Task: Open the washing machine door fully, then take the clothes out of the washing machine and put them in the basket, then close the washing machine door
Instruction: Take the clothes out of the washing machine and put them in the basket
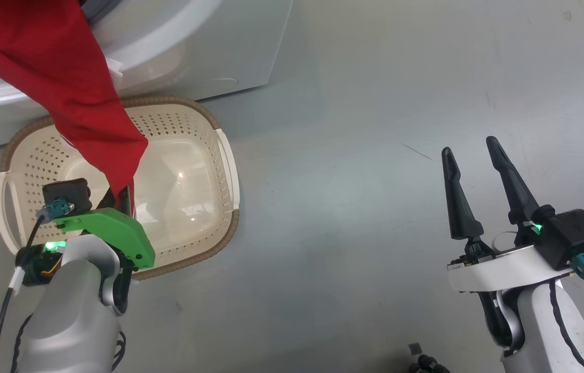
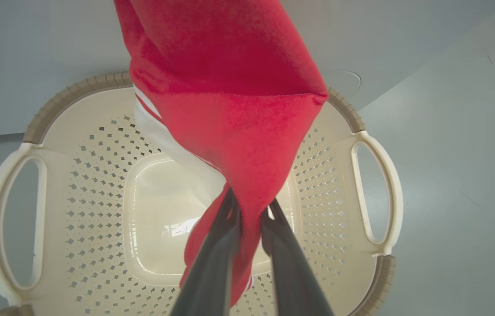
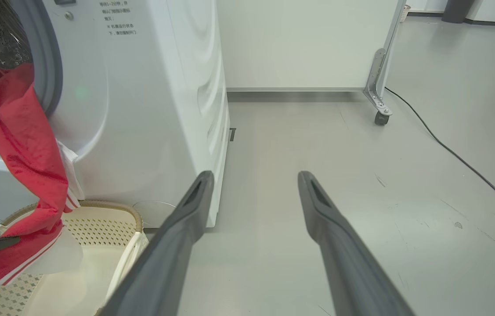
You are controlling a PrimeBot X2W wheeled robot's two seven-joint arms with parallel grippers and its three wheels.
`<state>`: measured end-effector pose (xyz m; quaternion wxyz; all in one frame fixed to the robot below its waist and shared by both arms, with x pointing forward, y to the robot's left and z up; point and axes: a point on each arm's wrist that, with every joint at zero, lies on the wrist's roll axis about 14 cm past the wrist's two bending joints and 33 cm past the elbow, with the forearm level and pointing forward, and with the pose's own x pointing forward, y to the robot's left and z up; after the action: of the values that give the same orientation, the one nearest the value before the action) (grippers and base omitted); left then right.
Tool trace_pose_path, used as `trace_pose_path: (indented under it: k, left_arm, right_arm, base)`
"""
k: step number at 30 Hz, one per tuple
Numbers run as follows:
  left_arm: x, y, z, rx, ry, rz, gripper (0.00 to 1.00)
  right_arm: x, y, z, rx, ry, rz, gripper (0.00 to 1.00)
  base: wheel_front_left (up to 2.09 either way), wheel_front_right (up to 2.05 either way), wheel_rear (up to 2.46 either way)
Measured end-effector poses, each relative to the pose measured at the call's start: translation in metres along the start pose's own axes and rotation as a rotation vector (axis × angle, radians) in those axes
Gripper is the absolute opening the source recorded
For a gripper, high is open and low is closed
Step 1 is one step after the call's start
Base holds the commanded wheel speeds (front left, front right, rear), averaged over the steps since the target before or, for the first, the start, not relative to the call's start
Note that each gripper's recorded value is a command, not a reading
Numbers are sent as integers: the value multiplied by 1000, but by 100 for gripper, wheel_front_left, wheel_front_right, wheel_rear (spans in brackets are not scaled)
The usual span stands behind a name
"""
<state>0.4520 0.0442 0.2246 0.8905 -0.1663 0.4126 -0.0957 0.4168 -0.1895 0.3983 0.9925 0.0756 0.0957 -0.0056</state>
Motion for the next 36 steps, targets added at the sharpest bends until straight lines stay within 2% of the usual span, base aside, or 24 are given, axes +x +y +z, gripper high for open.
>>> trace_pose_path:
  k: [1,16,36]
  left_arm:
    - [0,1,0,-4,0,5,100]
    - [-10,3,18,22,-103,8,100]
    - [-65,-3,87,77,-376,-8,100]
  right_arm:
    - [0,0,0,0,0,-1,100]
    - [-1,2,6,10,-15,3,100]
    - [-9,20,16,10,-38,59,100]
  base:
    - [0,0,0]
    - [0,0,0]
    - [0,0,0]
